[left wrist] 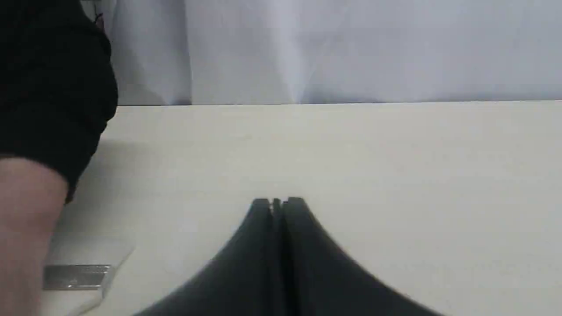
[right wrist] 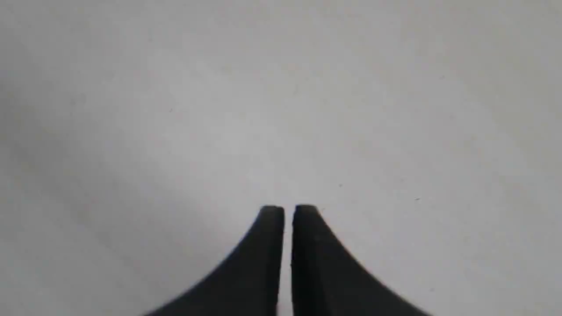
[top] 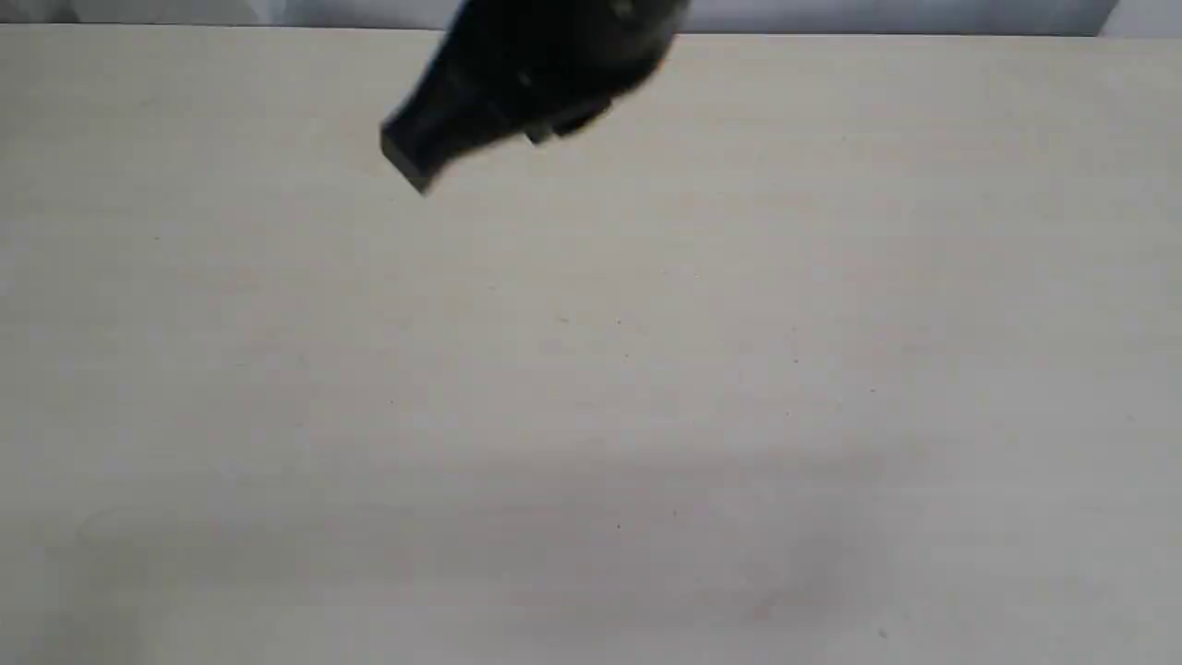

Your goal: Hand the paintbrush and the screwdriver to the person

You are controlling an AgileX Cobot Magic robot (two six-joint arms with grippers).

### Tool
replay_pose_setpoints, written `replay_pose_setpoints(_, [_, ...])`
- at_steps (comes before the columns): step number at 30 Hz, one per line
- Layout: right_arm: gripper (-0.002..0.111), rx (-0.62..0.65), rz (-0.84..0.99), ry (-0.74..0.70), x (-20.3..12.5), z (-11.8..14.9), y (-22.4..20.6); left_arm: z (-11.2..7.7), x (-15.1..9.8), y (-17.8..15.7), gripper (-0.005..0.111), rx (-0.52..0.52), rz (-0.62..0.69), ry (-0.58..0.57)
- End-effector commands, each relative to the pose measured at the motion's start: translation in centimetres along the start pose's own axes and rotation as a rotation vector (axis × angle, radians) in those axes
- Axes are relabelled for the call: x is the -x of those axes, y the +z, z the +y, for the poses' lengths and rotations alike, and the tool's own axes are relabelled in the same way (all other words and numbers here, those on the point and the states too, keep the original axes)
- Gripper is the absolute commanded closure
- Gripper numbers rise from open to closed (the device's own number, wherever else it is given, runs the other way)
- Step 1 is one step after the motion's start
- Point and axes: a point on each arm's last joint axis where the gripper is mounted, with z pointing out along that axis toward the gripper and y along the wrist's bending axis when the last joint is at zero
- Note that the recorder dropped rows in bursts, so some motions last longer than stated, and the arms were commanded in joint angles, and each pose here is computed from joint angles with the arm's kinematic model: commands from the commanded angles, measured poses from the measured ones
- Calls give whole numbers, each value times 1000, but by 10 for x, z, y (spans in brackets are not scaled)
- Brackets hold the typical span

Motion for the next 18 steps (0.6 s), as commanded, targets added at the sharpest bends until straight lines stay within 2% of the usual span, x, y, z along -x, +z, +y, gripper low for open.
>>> replay_pose_setpoints(1, [104, 83, -78, 20, -37, 7, 9, -1, 0, 0, 107, -10, -6, -5])
replay_pose_setpoints(4, [104, 149, -157, 45, -80, 14, 21, -1, 0, 0, 107, -10, -6, -5])
replay_pose_setpoints(10, [104, 201, -321, 61, -150, 17, 31, -1, 0, 0, 107, -10, -6, -5])
replay_pose_setpoints(15, [104, 264, -384, 201, -194, 17, 25, -1, 0, 0, 107, -10, -6, -5])
replay_pose_setpoints(18, [104, 307, -350, 313, -215, 17, 22, -1, 0, 0, 107, -10, -6, -5])
